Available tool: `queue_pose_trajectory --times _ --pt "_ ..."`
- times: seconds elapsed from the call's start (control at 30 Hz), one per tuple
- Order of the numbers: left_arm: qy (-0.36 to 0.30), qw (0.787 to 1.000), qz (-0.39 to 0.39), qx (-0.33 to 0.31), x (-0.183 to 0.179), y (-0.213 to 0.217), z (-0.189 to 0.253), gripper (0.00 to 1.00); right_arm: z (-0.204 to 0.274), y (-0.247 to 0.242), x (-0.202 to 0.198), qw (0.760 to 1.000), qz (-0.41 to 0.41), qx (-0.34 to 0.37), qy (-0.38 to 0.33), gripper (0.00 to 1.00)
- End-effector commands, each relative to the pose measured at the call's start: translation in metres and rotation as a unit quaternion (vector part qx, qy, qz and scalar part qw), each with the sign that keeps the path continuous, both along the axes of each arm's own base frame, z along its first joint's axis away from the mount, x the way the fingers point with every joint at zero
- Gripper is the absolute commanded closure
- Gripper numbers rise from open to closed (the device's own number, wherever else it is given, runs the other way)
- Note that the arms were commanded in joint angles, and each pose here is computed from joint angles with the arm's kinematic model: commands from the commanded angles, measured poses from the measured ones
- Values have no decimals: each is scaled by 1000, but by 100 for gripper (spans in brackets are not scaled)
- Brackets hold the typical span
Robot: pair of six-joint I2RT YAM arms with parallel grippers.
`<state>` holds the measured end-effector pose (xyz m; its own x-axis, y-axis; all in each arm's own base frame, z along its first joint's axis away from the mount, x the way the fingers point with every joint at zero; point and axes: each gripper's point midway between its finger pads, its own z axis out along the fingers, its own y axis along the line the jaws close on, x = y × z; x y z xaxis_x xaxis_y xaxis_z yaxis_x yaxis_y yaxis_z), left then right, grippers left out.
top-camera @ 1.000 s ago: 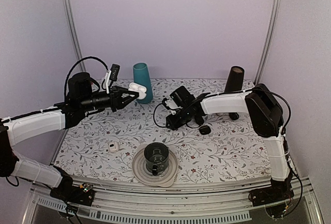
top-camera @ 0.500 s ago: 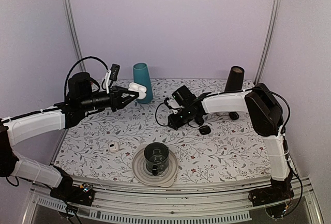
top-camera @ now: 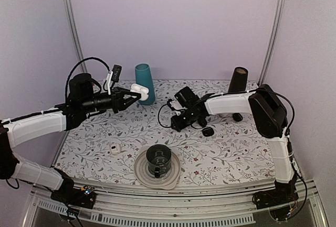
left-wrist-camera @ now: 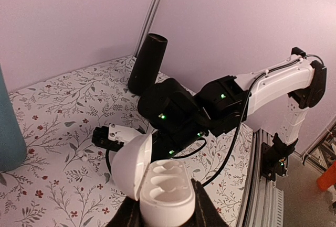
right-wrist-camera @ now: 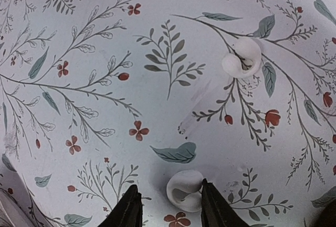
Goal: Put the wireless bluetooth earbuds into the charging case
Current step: Adjust the right earbud at the center of the board.
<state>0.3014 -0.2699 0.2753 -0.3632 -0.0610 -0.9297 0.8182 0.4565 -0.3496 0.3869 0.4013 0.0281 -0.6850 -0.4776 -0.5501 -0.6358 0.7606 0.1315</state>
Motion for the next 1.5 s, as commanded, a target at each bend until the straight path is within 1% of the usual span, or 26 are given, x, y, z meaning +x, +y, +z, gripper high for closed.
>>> queue_pose_trajectory --times 0.0,0.37,0.7,0.9,1.3,1.47 --pt "-29 999 5 -12 3 4 23 100 35 13 -3 1000 11 11 -25 61" --pt "-30 999 2 -12 3 3 24 100 24 17 -9 1000 18 6 -13 62" --pt "-29 1000 2 -11 4 3 25 100 12 12 3 1000 6 -4 -11 62" --pt "-30 1000 4 -9 4 3 26 100 2 9 2 1000 4 -9 0 62" --pt "-29 1000 4 -10 3 3 26 100 -1 10 -3 1000 7 -3 11 62" --pt "-29 1000 4 -10 3 3 26 100 -6 6 -1 1000 0 -12 11 62"
